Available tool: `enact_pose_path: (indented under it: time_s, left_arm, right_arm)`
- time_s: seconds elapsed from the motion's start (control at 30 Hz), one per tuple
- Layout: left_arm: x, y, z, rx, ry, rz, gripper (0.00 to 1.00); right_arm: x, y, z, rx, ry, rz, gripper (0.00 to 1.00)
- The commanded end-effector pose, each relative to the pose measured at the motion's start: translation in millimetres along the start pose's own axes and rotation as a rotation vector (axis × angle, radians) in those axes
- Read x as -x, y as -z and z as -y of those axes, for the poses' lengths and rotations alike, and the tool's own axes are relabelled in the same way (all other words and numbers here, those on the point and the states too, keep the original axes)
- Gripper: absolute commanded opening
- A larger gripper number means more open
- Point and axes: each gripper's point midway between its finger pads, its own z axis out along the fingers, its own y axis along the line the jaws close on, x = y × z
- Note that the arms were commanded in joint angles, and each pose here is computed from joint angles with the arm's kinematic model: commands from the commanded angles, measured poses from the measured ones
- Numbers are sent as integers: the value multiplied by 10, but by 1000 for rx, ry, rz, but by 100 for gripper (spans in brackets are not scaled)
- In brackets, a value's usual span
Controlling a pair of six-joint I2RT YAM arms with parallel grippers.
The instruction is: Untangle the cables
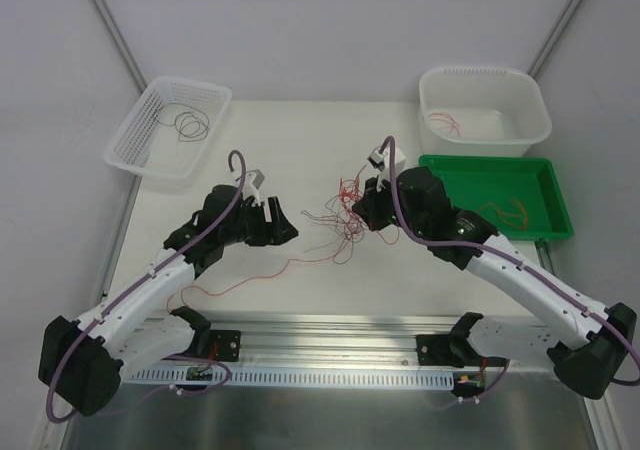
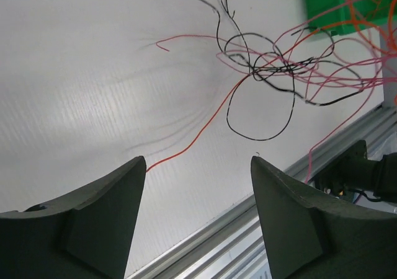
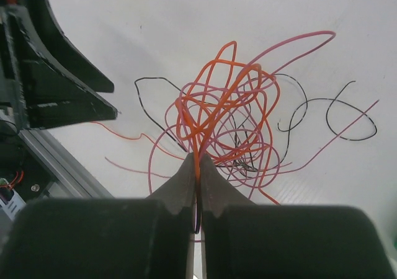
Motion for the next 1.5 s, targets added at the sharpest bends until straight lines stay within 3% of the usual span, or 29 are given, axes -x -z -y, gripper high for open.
enact_pose_path:
  time_s: [0.0,0.6,0.93,1.0,1.1,1.3,1.4,1.47]
  left_arm:
    - [-191,-121,176,-131,-97,-67,69]
    - [-679,-786,60,-17,-494,-248,67]
    - [-1096,-925,-110,28,-517,-380,47]
    - [-1109,-921,-161,51,-515,-379,33]
    - [-986,-866,-113,56,-518,-327,0]
    - [-401,-522,-13,145,-512,-129,0]
    - [42,-209,-88,221,-423,-7,0]
    - [400,10,-267,294,-283,82,0]
  right_arm:
    - [355,144,-98,32,12,89,1]
    - [356,143,-212,100,7,73,1]
    - [368,142,-189,100,-1,84,1]
    - [361,142,-179,96,-4,83,1]
    - [320,124,-130,80,-8,78,1]
    - [14,30,337,-113,-72,42,1]
    - [-363,-78,654,-217,-169,-32,1]
    - [-653,-152,807,-264,-232,-90,1]
